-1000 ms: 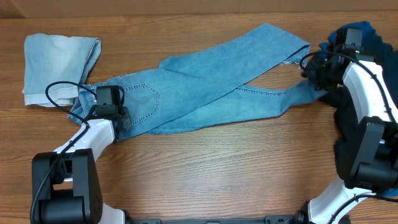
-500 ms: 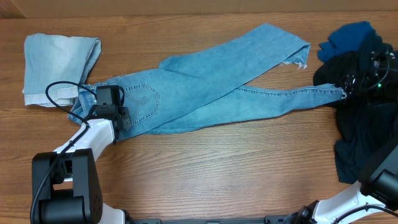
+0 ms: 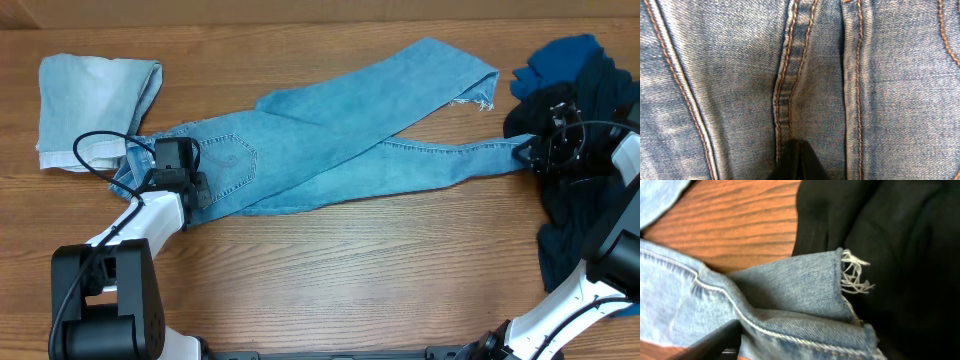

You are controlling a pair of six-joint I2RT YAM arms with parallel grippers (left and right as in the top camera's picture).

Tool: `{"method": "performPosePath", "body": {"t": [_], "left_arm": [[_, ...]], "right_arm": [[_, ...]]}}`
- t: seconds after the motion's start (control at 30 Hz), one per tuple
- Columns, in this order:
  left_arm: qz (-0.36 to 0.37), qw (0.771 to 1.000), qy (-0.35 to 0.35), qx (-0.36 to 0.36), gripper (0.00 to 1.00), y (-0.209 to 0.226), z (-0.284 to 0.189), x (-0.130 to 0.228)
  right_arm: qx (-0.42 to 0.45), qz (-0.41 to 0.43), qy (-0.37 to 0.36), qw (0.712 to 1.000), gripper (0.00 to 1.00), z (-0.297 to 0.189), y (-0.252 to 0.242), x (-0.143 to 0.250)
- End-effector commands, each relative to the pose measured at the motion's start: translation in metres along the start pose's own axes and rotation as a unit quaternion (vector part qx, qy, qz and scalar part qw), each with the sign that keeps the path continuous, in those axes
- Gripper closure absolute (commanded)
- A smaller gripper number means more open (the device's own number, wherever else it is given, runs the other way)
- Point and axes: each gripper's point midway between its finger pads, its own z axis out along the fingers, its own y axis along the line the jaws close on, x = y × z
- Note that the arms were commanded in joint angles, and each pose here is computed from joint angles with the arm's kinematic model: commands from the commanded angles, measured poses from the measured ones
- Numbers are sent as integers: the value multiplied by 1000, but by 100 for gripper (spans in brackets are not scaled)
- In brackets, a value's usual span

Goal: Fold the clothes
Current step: 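Grasp the lower leg hem with the right gripper and pull it rightward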

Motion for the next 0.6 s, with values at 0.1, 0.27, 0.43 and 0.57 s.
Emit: {"method": "performPosePath", "body": {"t": [0.1,0.27,0.43,0.57], "left_arm": [[-3,999,41,-11,96,7,12,26],[-3,999,43,-2,96,5,12,27],[-3,999,43,3,96,3,12,27],[-3,999,43,2,96,3,12,27]], "right_arm": [[-77,36,-12,996,76,-5,32,-5],[-94,12,-41,995,96,-39,72,-33],[74,8,-41,996,77,-73,89,-69],[85,-4,-29,996,71,-64,103,-70]]}}
